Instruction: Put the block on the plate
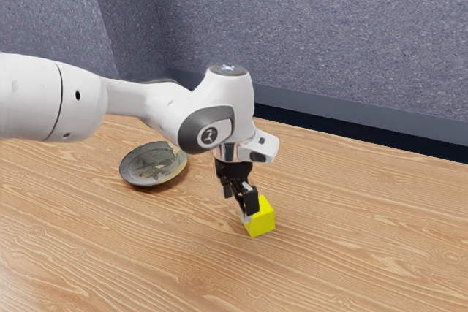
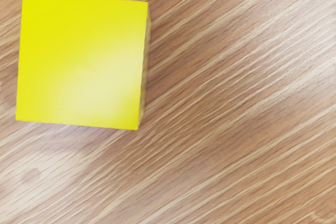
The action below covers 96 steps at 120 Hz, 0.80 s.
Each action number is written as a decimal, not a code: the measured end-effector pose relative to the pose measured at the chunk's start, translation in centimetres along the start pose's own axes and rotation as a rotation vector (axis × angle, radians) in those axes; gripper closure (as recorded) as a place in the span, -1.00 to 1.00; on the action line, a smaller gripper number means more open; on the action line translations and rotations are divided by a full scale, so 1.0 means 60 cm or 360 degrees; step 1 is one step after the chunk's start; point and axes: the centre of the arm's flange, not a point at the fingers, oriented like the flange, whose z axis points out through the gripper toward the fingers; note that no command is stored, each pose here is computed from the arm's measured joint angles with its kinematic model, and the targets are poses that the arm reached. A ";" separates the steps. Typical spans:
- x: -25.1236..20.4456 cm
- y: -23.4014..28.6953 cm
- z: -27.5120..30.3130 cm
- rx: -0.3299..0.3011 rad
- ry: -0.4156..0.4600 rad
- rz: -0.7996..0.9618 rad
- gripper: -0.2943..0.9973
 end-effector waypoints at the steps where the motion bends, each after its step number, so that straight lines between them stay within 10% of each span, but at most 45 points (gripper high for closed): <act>1: 0.001 0.001 0.001 -0.0001 0.0000 0.0005 -0.54; 96: 0.107 -0.079 0.105 -0.0003 0.0036 0.0175 -0.54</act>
